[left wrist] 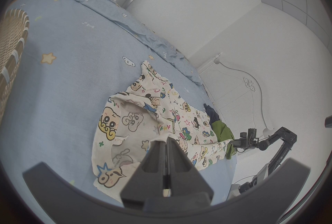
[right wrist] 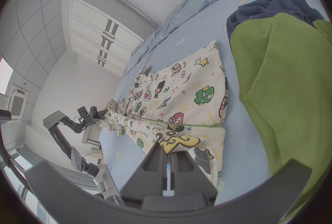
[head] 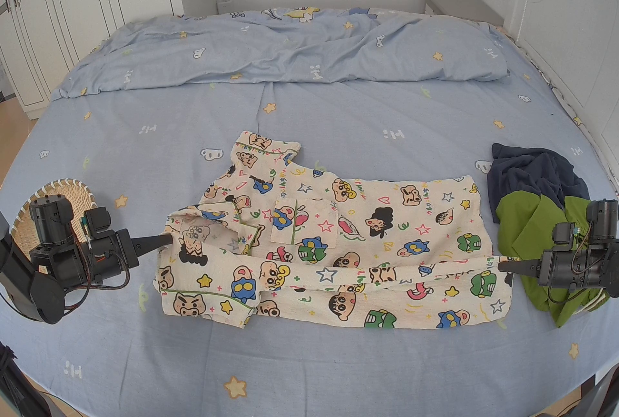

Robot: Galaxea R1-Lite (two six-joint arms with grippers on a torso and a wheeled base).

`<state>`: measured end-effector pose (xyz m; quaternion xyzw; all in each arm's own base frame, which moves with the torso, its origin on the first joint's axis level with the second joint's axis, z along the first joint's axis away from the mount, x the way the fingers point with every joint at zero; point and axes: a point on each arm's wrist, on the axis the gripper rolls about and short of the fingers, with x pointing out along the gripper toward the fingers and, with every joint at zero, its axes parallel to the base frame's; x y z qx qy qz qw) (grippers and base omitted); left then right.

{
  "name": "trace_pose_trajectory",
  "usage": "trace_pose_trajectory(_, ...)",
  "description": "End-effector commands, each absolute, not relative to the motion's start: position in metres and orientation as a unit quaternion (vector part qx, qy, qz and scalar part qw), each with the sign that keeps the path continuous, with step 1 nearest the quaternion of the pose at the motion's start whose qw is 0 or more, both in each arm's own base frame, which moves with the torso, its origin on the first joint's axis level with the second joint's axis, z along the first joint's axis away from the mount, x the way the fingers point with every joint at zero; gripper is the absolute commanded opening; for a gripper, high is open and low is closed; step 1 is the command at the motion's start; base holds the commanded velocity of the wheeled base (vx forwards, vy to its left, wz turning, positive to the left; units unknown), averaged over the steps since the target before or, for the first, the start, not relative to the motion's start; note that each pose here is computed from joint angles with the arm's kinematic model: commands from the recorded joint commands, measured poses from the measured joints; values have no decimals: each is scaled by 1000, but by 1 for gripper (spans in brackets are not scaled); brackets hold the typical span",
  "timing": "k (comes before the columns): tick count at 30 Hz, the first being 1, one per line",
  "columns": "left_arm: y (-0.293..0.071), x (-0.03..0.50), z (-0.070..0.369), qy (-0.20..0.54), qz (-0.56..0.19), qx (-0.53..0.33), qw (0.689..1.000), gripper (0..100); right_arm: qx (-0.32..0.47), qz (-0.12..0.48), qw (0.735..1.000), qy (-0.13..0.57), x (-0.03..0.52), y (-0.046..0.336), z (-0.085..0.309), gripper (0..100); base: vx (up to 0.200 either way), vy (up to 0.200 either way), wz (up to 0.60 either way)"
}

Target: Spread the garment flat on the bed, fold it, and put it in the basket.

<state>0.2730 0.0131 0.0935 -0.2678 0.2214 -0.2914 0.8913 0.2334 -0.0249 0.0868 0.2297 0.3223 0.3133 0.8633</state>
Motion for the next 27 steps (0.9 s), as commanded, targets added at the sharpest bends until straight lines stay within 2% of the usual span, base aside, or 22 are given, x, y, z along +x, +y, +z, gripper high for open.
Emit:
trace_pose_trajectory(1,12,277,89,220,-293,-268,891,0,232,313,861,326,235,-25,83,0,0,0,0)
trace_pose_trajectory(21,7,287,80,209,-302,-279,887,0,231,314,860,328,239,-25,76,0,0,0,0)
trace_pose_trajectory(22,6,287,80,209,-303,-279,887,100,231,314,860,329,239,-25,76,100,0,0,0)
trace_pose_trajectory(27,4,289,78,210,-307,-278,886,100,231,316,859,330,240,-24,76,100,0,0,0)
